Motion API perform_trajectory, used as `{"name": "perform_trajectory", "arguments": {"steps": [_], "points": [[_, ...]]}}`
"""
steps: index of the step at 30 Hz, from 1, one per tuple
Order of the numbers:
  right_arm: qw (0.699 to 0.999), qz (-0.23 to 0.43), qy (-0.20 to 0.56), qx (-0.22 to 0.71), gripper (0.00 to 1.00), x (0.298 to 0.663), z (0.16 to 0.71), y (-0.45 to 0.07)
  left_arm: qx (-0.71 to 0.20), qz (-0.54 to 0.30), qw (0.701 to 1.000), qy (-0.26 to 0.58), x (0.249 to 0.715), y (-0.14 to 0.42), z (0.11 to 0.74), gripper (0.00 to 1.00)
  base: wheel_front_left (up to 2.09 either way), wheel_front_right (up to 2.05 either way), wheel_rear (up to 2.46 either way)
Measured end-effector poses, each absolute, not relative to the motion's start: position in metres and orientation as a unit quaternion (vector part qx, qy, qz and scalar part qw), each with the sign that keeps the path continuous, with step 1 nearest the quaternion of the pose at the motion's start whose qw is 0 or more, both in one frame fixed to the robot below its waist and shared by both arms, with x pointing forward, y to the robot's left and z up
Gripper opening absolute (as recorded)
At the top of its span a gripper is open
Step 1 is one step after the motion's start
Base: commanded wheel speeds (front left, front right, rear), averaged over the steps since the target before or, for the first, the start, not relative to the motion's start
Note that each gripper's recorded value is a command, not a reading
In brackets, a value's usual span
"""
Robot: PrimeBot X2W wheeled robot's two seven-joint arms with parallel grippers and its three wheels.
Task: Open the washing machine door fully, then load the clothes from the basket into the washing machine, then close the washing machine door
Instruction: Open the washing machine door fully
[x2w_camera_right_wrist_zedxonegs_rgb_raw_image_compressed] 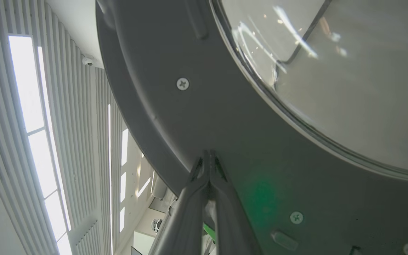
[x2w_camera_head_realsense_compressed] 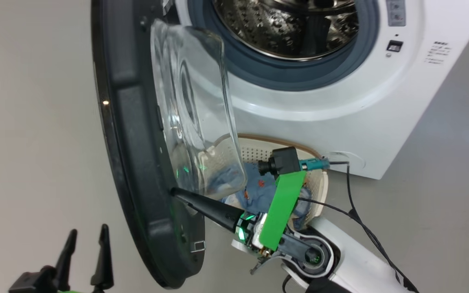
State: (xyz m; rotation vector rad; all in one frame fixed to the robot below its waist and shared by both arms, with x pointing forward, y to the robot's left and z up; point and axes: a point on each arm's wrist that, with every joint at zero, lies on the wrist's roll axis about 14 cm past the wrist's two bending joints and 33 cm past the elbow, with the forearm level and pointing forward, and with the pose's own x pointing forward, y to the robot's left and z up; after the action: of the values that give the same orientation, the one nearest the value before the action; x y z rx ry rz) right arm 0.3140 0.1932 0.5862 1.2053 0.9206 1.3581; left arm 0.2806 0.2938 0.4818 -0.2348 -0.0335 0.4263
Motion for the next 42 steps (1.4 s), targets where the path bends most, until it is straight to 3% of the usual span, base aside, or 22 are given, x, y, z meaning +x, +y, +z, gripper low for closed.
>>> {"name": "perform_trajectory", "arguments": {"steps": [1,2,4,5,9,15,23,31,42], "points": [[0.536,0.564,0.376,0.503,0.29,0.316,0.586,0.191,-0.114,0.212,0.970,-0.019,0.281,0.295,0.483,1.00,0.00,0.00,0.00],[0.550,0.560,0.365,0.501,0.45,0.318,0.585,0.188,-0.113,0.214,0.970,-0.021,0.281,0.297,0.484,1.00,0.00,0.00,0.00],[0.579,0.550,0.340,0.496,0.97,0.323,0.584,0.182,-0.111,0.214,0.970,-0.027,0.281,0.300,0.487,1.00,0.00,0.00,0.00],[0.591,0.544,0.329,0.497,1.00,0.326,0.584,0.178,-0.110,0.213,0.970,-0.029,0.282,0.301,0.488,1.00,0.00,0.00,0.00],[0.664,0.510,0.269,0.475,1.00,0.342,0.574,0.152,-0.104,0.210,0.971,-0.040,0.284,0.303,0.494,1.00,0.00,0.00,0.00],[0.802,0.428,0.138,0.393,1.00,0.375,0.548,0.082,-0.103,0.196,0.974,-0.038,0.284,0.299,0.492,1.00,0.00,0.00,0.00],[0.916,0.321,0.035,0.238,1.00,0.408,0.530,-0.023,-0.099,0.175,0.979,-0.025,0.290,0.290,0.484,1.00,0.00,0.00,0.00],[0.966,0.172,-0.031,0.192,1.00,0.397,0.527,-0.117,-0.102,0.144,0.984,-0.025,0.307,0.274,0.485,1.00,0.00,0.00,0.00],[0.991,0.069,-0.042,0.103,1.00,0.365,0.513,-0.179,-0.102,0.137,0.985,-0.015,0.304,0.269,0.479,1.00,0.00,0.00,0.00]]}}
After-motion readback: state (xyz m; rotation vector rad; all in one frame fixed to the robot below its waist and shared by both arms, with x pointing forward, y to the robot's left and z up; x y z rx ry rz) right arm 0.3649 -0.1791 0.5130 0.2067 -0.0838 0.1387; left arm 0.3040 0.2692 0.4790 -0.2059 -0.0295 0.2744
